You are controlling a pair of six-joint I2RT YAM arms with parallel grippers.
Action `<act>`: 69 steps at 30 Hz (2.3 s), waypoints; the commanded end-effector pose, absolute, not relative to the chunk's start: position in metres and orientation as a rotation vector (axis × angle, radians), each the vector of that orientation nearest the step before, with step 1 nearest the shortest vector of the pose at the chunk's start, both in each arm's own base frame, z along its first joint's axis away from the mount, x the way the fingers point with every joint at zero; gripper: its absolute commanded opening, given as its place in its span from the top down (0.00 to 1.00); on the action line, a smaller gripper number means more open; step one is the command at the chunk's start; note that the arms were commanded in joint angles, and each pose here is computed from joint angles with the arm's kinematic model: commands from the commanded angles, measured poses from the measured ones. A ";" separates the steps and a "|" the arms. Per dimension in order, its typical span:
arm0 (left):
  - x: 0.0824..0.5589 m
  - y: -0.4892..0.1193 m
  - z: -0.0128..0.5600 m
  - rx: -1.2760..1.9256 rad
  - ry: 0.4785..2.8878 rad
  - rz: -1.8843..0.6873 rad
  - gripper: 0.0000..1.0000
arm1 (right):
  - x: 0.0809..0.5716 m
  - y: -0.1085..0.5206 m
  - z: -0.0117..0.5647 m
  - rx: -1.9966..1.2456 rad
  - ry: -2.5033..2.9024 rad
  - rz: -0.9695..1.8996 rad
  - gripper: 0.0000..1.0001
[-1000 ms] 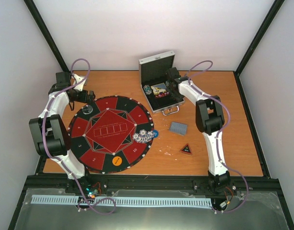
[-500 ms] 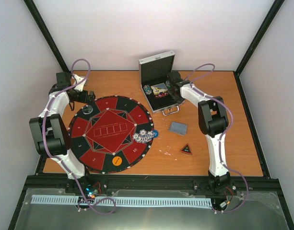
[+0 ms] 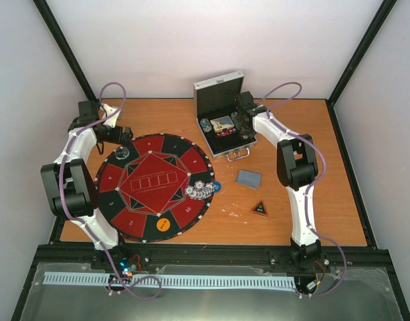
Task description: Distribute texas hold em gaming equipment
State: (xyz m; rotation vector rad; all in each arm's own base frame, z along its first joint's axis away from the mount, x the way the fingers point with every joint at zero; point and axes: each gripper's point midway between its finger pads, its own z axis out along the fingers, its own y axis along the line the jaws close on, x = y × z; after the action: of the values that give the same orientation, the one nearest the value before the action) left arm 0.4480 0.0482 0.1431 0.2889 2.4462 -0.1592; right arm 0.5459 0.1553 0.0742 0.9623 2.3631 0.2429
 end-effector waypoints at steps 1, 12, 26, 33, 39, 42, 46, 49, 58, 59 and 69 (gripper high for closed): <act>0.450 0.052 0.148 0.282 2.432 -0.150 0.00 | 0.545 0.150 0.055 1.007 2.391 0.209 0.33; 0.449 0.052 0.146 0.283 2.435 -0.150 0.00 | 0.539 0.150 0.035 1.055 2.430 0.189 0.28; 0.448 0.052 0.147 0.284 2.432 -0.151 0.00 | 0.509 0.136 0.030 1.089 2.469 0.116 0.38; 0.447 0.052 0.147 0.285 2.431 -0.151 0.00 | 0.495 0.131 0.029 1.091 2.474 0.107 0.39; 0.447 0.051 0.148 0.288 2.428 -0.153 0.00 | 0.495 0.124 0.045 1.066 2.436 0.082 0.39; 0.446 0.050 0.148 0.291 2.427 -0.158 0.00 | 0.506 0.129 0.049 1.014 2.418 0.118 0.38; 0.445 0.048 0.147 0.297 2.429 -0.171 0.00 | 0.521 0.139 0.051 0.984 2.422 0.169 0.37; 0.444 0.047 0.145 0.301 2.433 -0.180 0.00 | 0.528 0.141 0.053 0.977 2.413 0.181 0.34; 0.443 0.047 0.146 0.306 2.430 -0.178 0.00 | 0.527 0.141 0.031 1.044 2.436 0.163 0.32; 0.443 0.046 0.146 0.307 2.431 -0.178 0.00 | 0.525 0.141 0.028 1.059 2.438 0.161 0.32; 0.442 0.046 0.146 0.306 2.431 -0.178 0.00 | 0.505 0.132 0.019 1.080 2.479 0.095 0.33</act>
State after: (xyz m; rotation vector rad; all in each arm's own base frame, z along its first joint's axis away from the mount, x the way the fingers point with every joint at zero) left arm 0.4424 0.0444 0.1343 0.2937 2.4632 -0.1880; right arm 0.5318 0.1516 0.0508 1.0155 2.4016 0.2289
